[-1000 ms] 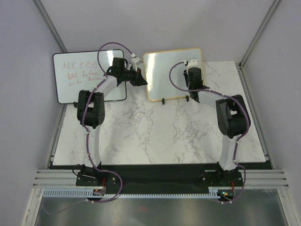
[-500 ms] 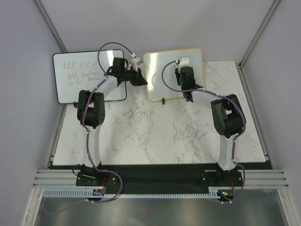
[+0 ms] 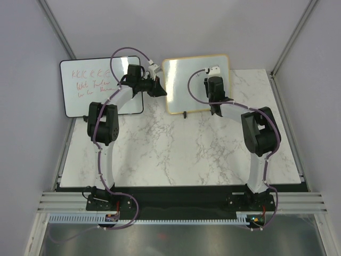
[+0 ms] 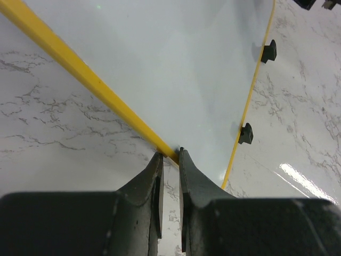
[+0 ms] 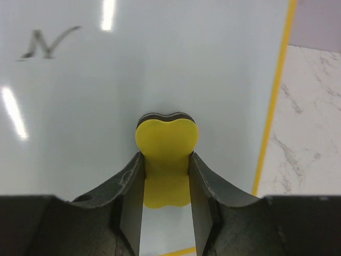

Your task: Erase the whiteboard

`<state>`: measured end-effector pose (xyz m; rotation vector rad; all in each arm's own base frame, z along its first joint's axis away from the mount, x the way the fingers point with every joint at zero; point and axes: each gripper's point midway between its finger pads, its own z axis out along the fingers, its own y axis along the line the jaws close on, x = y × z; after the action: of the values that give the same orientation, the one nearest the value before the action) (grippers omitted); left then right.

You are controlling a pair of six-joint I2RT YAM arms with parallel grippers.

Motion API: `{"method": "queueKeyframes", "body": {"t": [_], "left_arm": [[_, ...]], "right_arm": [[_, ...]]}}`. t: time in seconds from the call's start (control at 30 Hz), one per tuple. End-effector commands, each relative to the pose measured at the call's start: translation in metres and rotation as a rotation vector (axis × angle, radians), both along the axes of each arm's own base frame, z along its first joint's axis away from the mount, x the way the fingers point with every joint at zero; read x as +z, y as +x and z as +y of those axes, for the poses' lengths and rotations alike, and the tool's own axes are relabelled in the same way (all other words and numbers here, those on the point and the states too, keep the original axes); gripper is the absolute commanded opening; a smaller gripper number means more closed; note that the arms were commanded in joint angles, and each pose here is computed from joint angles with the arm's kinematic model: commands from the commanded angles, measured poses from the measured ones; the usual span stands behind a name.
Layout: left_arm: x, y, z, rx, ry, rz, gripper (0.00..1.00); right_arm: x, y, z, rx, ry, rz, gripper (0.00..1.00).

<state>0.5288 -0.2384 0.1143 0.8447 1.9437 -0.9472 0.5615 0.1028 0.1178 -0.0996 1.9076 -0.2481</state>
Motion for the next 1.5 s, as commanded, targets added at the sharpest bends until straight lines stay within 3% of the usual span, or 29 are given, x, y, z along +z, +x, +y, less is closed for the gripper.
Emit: {"method": "queueKeyframes", "body": {"t": [0.0, 0.3, 0.53, 0.7, 1.13, 1.33, 1.47], "left_arm": [[0.042, 0.011, -0.001, -0.024, -0.012, -0.143, 0.02], [0.041, 0.011, 0.0, -0.024, -0.009, -0.141, 0.02], [0.041, 0.011, 0.0, -0.023, -0.005, -0.143, 0.02], [0.043, 0.01, 0.0, -0.026, -0.008, -0.145, 0.02], [0.042, 0.01, 0.0, -0.024, -0.007, -0.141, 0.02], [0.041, 0.011, 0.001, -0.023, -0.003, -0.145, 0.02], [0.04, 0.011, 0.001, -0.024, 0.0, -0.148, 0.02]], "right_arm": [[0.005, 0.001, 0.062, 0.163, 0.05, -0.024, 0.0], [0.068, 0.048, 0.088, 0.214, 0.083, -0.165, 0.0], [0.075, 0.072, 0.039, 0.062, 0.12, -0.186, 0.0], [0.072, 0.075, 0.044, 0.098, 0.102, -0.18, 0.0], [0.079, 0.062, 0.157, 0.32, 0.135, -0.266, 0.0], [0.078, 0.066, 0.125, 0.197, 0.084, -0.275, 0.0], [0.075, 0.069, 0.068, 0.044, 0.102, -0.273, 0.0]]}}
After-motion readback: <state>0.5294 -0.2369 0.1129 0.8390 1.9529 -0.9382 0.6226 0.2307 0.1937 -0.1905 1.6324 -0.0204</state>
